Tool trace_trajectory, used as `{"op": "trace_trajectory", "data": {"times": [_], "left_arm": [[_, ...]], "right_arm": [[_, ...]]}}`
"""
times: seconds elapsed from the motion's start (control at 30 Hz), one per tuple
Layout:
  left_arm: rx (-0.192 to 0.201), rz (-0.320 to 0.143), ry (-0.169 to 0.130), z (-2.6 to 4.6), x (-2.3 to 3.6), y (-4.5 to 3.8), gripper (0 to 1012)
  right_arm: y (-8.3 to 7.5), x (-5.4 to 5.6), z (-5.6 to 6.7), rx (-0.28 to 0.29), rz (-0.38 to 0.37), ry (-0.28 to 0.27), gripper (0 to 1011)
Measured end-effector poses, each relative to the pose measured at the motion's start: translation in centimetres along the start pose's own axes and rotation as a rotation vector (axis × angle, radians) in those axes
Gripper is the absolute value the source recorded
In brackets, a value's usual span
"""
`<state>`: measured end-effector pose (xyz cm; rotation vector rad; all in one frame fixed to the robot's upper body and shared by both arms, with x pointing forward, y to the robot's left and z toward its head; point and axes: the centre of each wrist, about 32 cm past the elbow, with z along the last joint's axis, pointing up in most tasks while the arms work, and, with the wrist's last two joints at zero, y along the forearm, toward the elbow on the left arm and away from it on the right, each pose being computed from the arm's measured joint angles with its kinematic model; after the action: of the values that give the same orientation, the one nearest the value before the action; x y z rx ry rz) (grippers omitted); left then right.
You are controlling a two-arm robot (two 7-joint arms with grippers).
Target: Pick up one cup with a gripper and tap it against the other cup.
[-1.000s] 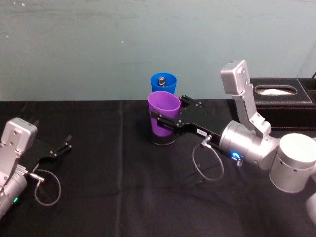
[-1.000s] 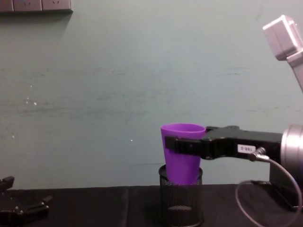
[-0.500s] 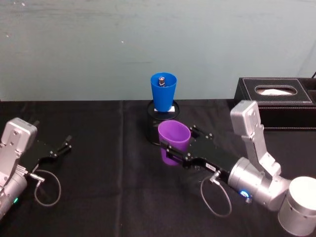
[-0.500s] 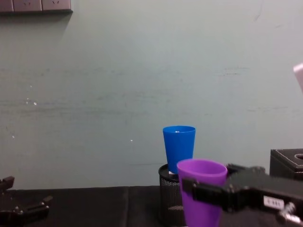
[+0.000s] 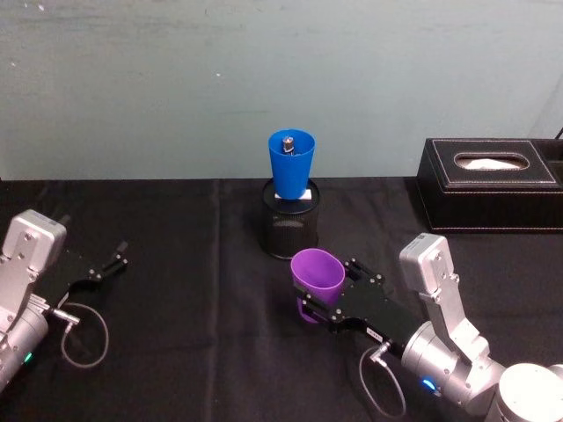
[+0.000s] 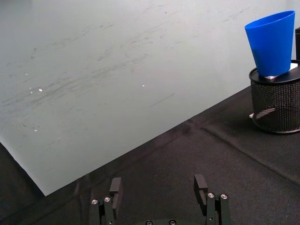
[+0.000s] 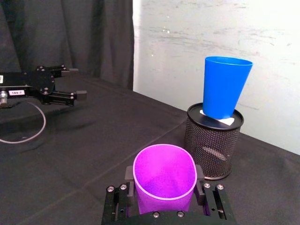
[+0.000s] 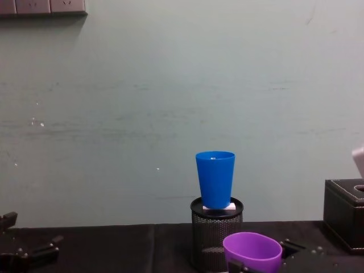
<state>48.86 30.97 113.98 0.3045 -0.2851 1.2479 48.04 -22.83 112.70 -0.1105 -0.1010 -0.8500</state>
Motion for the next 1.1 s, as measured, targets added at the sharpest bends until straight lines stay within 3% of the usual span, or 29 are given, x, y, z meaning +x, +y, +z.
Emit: {"op": "trace_trajectory", "data": {"times": [0.37, 1.1], "left_arm": [[0.0, 0.0, 0.0, 0.0, 0.0, 0.0, 1000], [0.0, 0.0, 0.0, 0.0, 0.0, 0.0, 1000]], "right_arm": [[0.0, -0.1, -1.3, 0.015, -0.023, 0.036, 723], [-0.1, -0.4, -2.1, 0.005, -0.025, 0.051, 722]]}}
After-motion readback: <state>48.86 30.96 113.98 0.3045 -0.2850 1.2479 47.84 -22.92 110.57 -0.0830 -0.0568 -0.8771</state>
